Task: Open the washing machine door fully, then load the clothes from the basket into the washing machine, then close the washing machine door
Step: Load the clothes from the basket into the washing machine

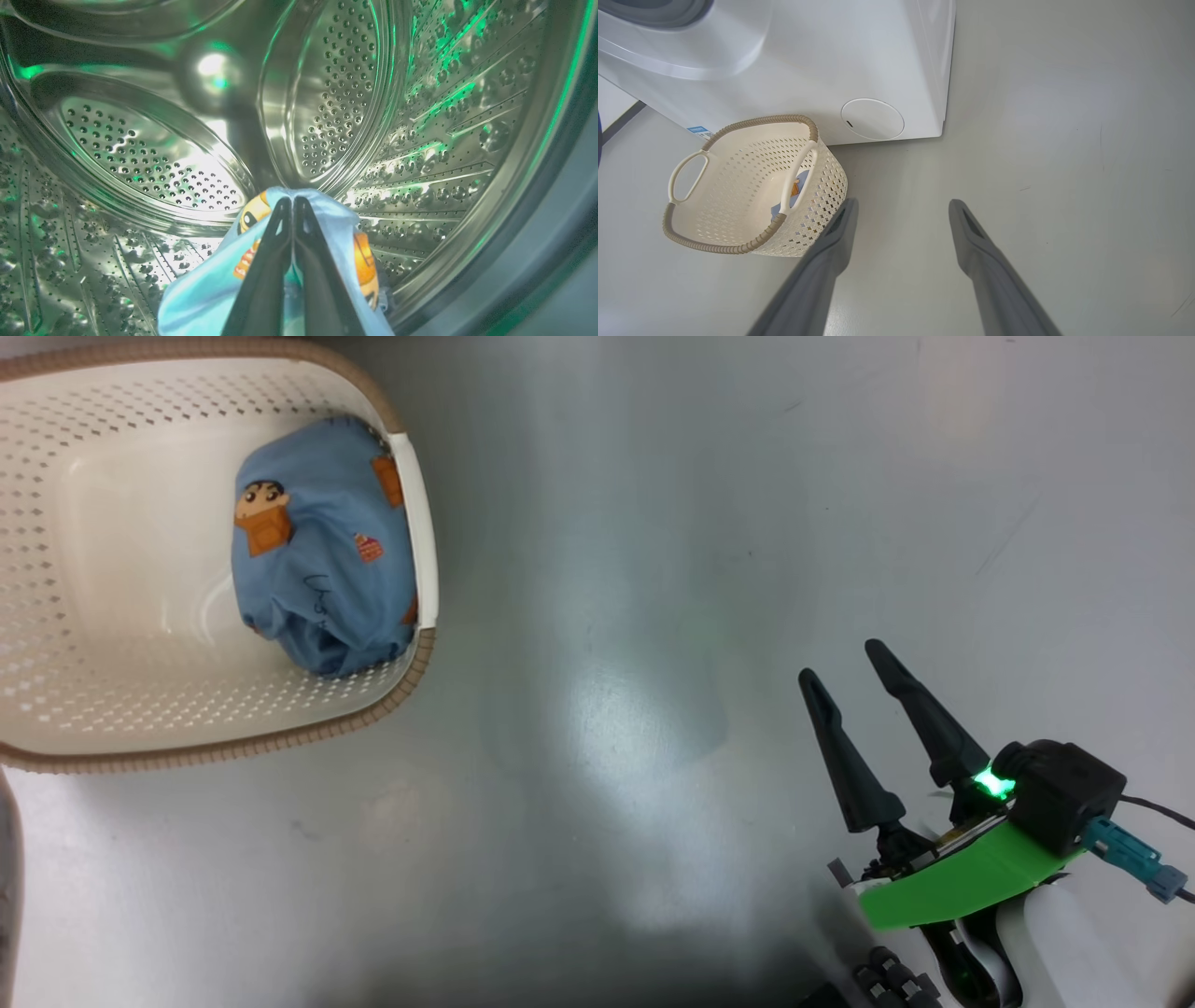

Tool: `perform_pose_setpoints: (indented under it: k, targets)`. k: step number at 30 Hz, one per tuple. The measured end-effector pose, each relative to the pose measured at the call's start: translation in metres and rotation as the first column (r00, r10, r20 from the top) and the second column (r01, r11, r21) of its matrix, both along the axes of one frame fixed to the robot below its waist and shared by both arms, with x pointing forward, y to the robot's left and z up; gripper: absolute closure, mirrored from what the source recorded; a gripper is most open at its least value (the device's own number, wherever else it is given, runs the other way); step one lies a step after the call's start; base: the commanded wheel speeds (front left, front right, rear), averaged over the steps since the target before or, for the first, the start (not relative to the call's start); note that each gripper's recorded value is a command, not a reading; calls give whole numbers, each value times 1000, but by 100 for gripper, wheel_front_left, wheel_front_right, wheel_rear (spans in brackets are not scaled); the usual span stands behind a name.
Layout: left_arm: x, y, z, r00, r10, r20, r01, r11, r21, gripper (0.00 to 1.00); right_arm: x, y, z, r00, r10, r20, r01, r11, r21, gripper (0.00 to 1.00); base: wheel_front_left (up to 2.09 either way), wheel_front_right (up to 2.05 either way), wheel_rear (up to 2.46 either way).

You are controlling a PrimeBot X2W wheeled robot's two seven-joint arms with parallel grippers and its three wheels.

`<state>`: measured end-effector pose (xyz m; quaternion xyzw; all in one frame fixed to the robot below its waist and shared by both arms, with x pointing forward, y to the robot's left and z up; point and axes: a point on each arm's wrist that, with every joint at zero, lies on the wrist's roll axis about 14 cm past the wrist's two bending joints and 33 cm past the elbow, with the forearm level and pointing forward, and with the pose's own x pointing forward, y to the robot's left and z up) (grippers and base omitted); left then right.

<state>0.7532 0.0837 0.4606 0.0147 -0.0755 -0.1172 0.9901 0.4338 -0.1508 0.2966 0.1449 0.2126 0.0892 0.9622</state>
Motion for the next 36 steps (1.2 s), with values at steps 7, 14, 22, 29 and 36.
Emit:
perform_pose_setpoints:
  k: [7, 14, 22, 29, 36]
  targets:
    - [8, 3, -12, 996, 13, -89, -13, 1000, 1, 100, -4, 1, -1, 1000, 2, -12, -2, 1000, 1, 0, 0, 0, 0]
    - [11, 2, -12, 995, 20, -93, -20, 1000, -6, 100, -6, 1, 0, 1000, 3, -16, -3, 1000, 4, 0, 0, 0, 0]
    - [16, 2, -4, 997, 58, -43, -58, 998, -13, 100, -11, -1, 2, 1000, -1, -24, 1, 1000, -4, 0, 0, 0, 0]
    - [20, 5, 27, 991, 86, 101, -88, 996, 9, 100, -14, -3, -3, 999, -9, -41, 9, 1000, -4, 0, 0, 0, 0]
    - [16, 9, -9, 996, 85, -14, -85, 996, -3, 100, -12, -1, -3, 999, -2, -39, 2, 1000, 0, 0, 0, 0, 0]
